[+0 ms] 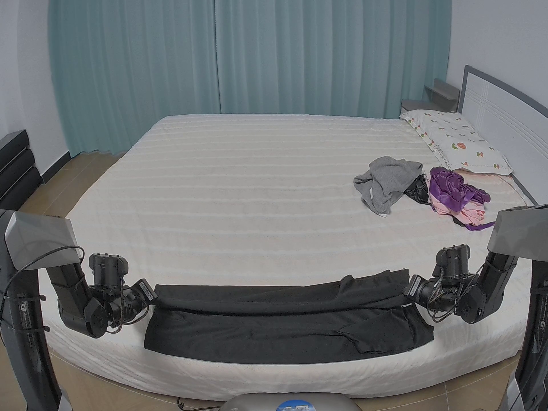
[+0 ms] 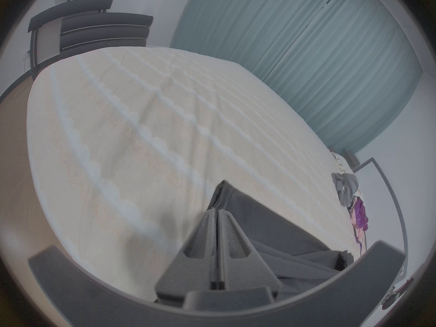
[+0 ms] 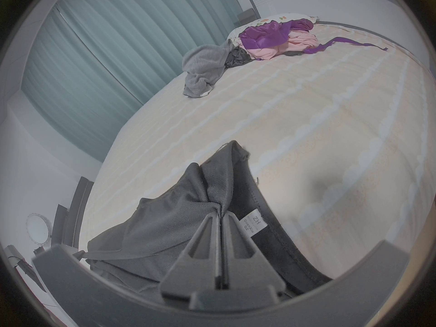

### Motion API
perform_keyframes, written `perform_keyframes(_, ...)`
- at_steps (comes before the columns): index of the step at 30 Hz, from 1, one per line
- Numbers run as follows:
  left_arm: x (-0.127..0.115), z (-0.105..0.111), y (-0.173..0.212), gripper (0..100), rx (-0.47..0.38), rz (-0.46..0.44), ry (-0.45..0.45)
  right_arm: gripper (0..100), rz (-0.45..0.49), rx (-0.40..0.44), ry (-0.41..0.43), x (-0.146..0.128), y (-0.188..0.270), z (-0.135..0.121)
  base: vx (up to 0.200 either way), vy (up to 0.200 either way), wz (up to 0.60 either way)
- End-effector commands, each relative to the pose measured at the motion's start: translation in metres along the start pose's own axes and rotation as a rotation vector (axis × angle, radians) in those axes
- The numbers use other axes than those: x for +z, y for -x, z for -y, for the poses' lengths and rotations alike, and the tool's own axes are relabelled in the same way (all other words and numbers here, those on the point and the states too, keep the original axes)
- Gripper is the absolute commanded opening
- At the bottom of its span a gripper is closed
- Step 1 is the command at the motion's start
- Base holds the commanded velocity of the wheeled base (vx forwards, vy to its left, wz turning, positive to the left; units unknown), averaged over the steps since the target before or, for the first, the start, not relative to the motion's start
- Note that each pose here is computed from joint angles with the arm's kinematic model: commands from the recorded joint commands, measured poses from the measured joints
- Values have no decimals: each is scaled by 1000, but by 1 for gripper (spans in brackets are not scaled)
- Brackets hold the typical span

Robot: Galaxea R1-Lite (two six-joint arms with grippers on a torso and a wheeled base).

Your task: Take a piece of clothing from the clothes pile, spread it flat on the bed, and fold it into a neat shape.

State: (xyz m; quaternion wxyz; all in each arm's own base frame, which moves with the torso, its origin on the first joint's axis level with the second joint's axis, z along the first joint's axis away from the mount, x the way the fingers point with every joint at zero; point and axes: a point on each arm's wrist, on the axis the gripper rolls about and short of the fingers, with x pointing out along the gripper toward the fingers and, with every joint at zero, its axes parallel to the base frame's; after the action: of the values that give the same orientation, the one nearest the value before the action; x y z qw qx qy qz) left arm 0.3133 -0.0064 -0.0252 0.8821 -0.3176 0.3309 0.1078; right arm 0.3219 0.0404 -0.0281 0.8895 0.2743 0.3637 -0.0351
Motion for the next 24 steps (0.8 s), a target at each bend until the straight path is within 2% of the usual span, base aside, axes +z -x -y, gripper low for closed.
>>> perform_keyframes(1, -9, -7, 0, 0, 27, -37, -11, 0, -23, -13, 2, -6, -3, 3, 0, 0, 0)
perform_keyframes(5, -12, -9, 1, 0, 35, -48, -12, 0, -33, -20, 6, -8, -2, 6, 0, 0, 0)
perform_keyframes(6, -12, -9, 1, 100, 35, -48, -12, 100, -36, -23, 7, -9, -2, 6, 0, 0, 0)
perform_keyframes(10, -13, -10, 2, 100, 36, -54, -13, 100, -35, -20, 12, -8, 0, 6, 0, 0, 0)
perform_keyframes(17, -4, -3, 4, 100, 9, -18, -8, 100, 27, 46, -16, 15, 14, 0, 0, 0, 0)
perform_keyframes(20, 11, 8, -7, 100, -32, 31, -1, 100, 70, 83, -43, 38, 18, 4, 0, 0, 0)
perform_keyframes(24, 16, 14, -29, 100, -41, 38, -6, 100, 63, 70, -68, 45, 3, 16, 0, 0, 0)
